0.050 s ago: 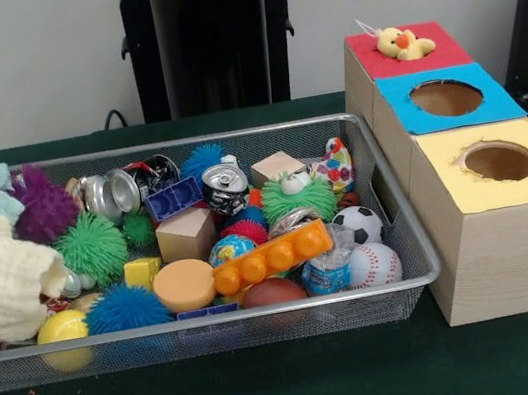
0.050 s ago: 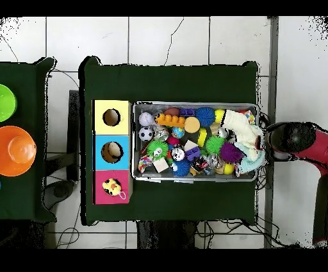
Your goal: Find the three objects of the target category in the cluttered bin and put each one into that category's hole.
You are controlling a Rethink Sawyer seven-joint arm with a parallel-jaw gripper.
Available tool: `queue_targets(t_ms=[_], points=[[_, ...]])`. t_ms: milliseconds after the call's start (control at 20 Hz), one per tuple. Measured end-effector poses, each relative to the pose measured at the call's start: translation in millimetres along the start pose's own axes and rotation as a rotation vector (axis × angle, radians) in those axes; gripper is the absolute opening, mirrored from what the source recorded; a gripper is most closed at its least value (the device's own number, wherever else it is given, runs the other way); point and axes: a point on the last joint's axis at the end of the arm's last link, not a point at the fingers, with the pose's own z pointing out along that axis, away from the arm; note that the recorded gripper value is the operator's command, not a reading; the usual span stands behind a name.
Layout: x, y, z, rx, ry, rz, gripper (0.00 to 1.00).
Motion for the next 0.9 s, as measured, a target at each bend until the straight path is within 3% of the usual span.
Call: queue_targets(t_ms=[50,100,900], points=[[0.0,0.6,3.9,-0.004,0.003,-0.003,0.0],[-0.1,1.2,7.8,-0.008,0.006,-0.007,1.0],[-1.4,8.5,16.1,-0.023,0.011,-0.014,1.0]])
